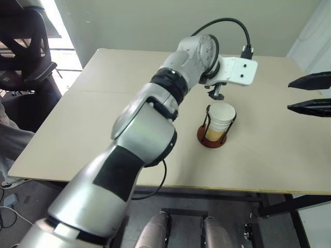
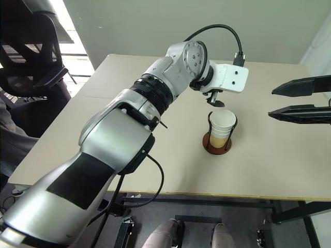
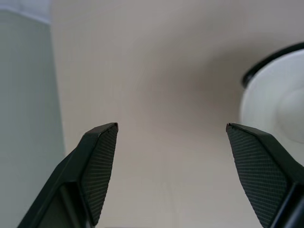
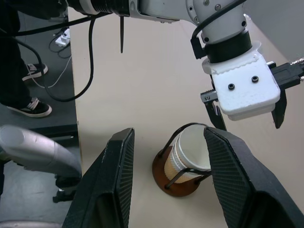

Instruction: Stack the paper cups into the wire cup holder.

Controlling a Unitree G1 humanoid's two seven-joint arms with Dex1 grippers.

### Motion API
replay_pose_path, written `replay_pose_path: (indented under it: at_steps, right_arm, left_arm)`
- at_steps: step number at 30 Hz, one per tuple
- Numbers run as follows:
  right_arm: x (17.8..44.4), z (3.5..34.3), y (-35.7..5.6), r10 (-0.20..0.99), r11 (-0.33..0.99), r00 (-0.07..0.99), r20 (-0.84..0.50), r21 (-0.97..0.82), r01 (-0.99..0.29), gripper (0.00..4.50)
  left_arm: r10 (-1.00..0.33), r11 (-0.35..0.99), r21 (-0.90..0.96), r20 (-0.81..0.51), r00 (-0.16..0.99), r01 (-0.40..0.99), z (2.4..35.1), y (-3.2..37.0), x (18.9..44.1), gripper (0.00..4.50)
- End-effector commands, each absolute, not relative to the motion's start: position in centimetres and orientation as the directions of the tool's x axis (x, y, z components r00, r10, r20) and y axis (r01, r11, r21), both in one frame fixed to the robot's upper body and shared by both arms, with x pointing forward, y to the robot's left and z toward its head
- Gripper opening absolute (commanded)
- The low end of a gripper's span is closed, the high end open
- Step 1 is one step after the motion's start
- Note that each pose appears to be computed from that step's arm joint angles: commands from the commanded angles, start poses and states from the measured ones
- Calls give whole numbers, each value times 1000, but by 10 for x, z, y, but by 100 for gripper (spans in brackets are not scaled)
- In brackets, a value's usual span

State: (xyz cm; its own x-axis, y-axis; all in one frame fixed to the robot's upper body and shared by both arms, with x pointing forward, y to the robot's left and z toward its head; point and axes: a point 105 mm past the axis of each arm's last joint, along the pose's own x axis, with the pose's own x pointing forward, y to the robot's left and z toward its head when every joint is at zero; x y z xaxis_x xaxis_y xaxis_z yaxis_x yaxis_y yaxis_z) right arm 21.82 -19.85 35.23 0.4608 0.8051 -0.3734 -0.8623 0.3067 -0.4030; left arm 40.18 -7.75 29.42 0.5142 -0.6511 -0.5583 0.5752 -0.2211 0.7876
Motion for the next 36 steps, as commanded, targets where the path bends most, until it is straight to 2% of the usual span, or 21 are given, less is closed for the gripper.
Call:
replay_pose_path:
  at_steps: [1,4,8,11,15,18,23,28,36]
  right_arm:
    - [222,360,-196,794,331,501,-344,-447,-831,229]
    - [240,353,-202,755,412,574,-315,-454,-790,229]
    - [250,338,-209,749,461,592,-299,-406,-789,229]
    - [264,329,-220,724,521,633,-275,-384,-762,229]
    - [292,319,-236,655,639,725,-212,-357,-681,229]
    - [311,315,-247,606,720,782,-144,-319,-617,229]
    - [339,302,-267,531,811,846,-56,-254,-526,229]
    - [349,287,-261,533,811,845,-40,-259,-524,229]
    - [364,281,-253,486,851,874,33,-248,-464,229]
  left_arm:
    - [-747,-143,815,-461,479,562,326,-82,394,398]
    - [-843,-60,747,-393,367,662,336,-70,389,398]
    - [-931,-23,566,-312,188,824,345,-32,384,398]
    - [-968,35,430,-210,138,902,350,7,387,398]
    - [-984,150,235,-61,168,960,346,65,392,398]
    - [-957,284,167,-16,290,944,329,108,398,398]
    - [-905,419,84,-44,424,904,287,167,386,398]
    - [-857,508,36,-80,509,860,260,191,378,398]
    - [-801,595,68,-35,598,801,261,204,385,398]
